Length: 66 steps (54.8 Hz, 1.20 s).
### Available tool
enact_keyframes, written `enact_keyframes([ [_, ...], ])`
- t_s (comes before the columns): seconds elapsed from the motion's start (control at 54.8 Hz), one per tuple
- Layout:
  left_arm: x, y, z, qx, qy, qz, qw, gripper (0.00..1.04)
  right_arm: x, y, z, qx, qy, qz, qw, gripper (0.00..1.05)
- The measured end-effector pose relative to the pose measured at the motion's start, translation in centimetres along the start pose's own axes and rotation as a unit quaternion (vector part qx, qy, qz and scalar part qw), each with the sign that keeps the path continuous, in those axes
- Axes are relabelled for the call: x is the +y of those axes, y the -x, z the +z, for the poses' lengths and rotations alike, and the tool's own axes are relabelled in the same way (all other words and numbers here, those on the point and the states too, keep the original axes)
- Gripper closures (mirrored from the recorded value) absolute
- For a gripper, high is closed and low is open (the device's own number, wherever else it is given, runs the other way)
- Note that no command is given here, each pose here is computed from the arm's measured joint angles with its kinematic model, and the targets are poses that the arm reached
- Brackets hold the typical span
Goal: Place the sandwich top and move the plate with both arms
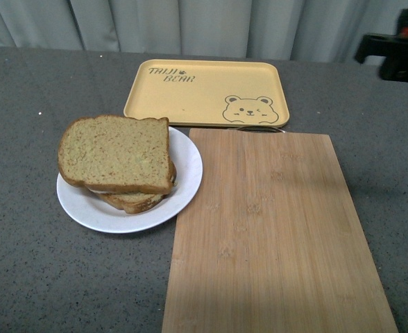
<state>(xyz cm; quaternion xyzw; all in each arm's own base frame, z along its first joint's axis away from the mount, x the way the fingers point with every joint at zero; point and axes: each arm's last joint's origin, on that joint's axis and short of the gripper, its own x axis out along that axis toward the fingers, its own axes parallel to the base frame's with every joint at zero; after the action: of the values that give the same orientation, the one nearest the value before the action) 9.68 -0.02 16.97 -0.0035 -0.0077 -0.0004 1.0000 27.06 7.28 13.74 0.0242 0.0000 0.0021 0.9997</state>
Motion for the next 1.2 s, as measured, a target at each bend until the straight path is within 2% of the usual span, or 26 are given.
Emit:
enact_keyframes([
  [0.219, 0.0, 0.0, 0.0, 0.000, 0.000, -0.001, 1.000, 0.07, -2.8, 3.9, 0.5, 0.011, 0.021, -0.001, 1.000, 1.03],
  [0.693, 0.0, 0.0, 0.0, 0.000, 0.000, -0.001, 1.000, 0.07, -5.6, 9.5, 2.6, 0.010, 0.023, 0.000, 1.000, 1.04],
  [0.931, 0.0, 0.0, 0.0, 0.000, 0.000, -0.001, 1.000, 0.07, -6.9, 11.4, 2.7, 0.010, 0.023, 0.001, 1.000, 1.04],
  [1.204, 0.0, 0.0, 0.0, 0.000, 0.000, -0.001, 1.000, 0.07, -7.1, 12.9, 2.8, 0.008, 0.023, -0.001, 1.000, 1.04],
])
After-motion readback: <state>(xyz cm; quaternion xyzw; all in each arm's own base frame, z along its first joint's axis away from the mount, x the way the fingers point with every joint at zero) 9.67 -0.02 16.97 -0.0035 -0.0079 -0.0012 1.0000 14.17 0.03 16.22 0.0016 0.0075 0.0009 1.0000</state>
